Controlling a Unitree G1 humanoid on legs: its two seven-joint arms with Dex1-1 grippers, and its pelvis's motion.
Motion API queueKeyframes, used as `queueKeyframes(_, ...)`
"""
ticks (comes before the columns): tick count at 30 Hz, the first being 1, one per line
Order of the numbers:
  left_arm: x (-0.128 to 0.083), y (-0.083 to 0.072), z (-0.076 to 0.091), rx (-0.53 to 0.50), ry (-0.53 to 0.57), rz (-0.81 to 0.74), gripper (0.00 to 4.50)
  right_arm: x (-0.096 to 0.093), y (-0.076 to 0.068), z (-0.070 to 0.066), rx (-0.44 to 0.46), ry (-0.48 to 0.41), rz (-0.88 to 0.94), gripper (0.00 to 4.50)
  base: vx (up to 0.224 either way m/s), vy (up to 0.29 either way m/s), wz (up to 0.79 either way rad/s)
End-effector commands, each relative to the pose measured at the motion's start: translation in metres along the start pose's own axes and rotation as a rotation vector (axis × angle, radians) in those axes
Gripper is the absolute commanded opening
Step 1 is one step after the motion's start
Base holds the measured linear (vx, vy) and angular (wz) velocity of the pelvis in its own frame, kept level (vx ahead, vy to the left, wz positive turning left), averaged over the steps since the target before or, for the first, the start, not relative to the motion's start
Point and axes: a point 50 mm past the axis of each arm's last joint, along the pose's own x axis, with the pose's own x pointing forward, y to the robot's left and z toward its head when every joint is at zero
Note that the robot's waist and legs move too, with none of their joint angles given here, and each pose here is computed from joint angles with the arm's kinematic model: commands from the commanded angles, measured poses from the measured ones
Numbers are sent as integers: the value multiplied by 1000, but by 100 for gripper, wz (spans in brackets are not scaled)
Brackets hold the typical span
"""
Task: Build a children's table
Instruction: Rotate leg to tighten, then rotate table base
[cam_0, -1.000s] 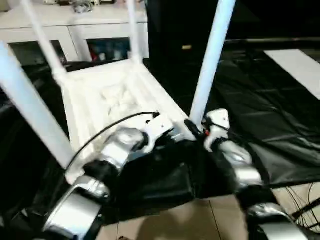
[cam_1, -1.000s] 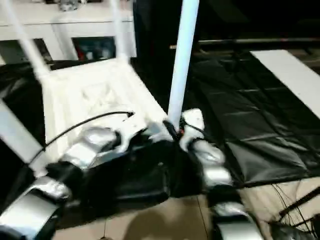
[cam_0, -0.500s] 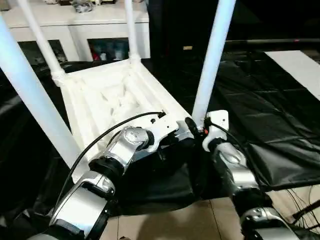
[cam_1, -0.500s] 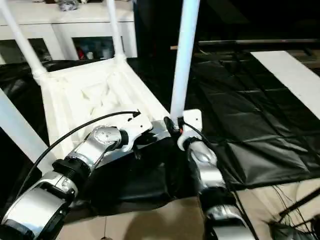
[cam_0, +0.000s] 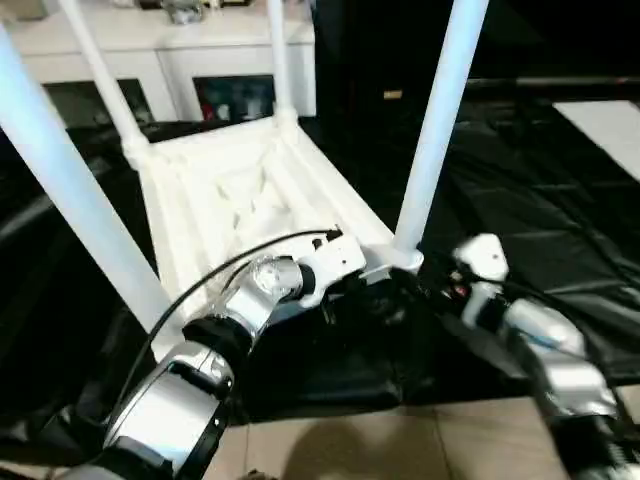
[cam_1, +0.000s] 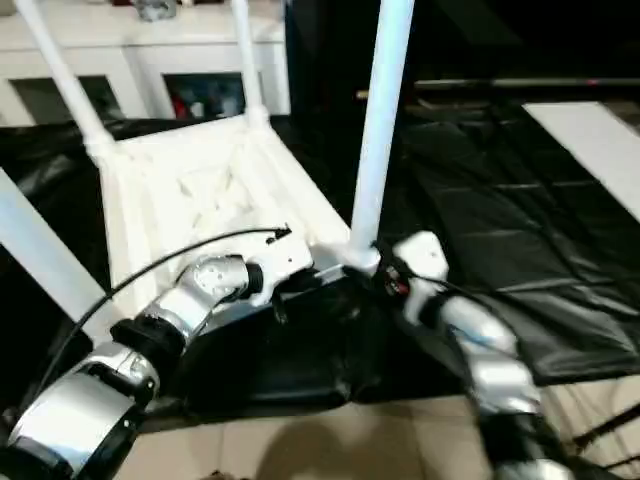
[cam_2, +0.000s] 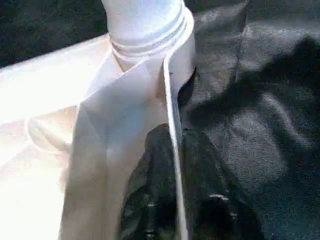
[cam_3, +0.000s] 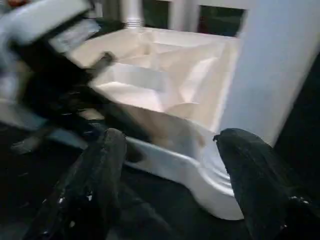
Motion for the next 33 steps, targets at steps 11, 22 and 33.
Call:
queueKeyframes(11, -40, 13, 12, -116, -184, 71, 174, 12, 19, 12, 27, -62, 57, 321, 0, 0, 0)
queueKeyframes(22, -86, -6, 23, -249, -305, 29, 265, 14, 15, 12, -2, -42, 41, 321, 0, 0, 0)
queueKeyframes(33, -84, -52, -1, -300, -83, -31, 356, 50, 22, 20, 21, -77, 32, 321, 0, 0, 0)
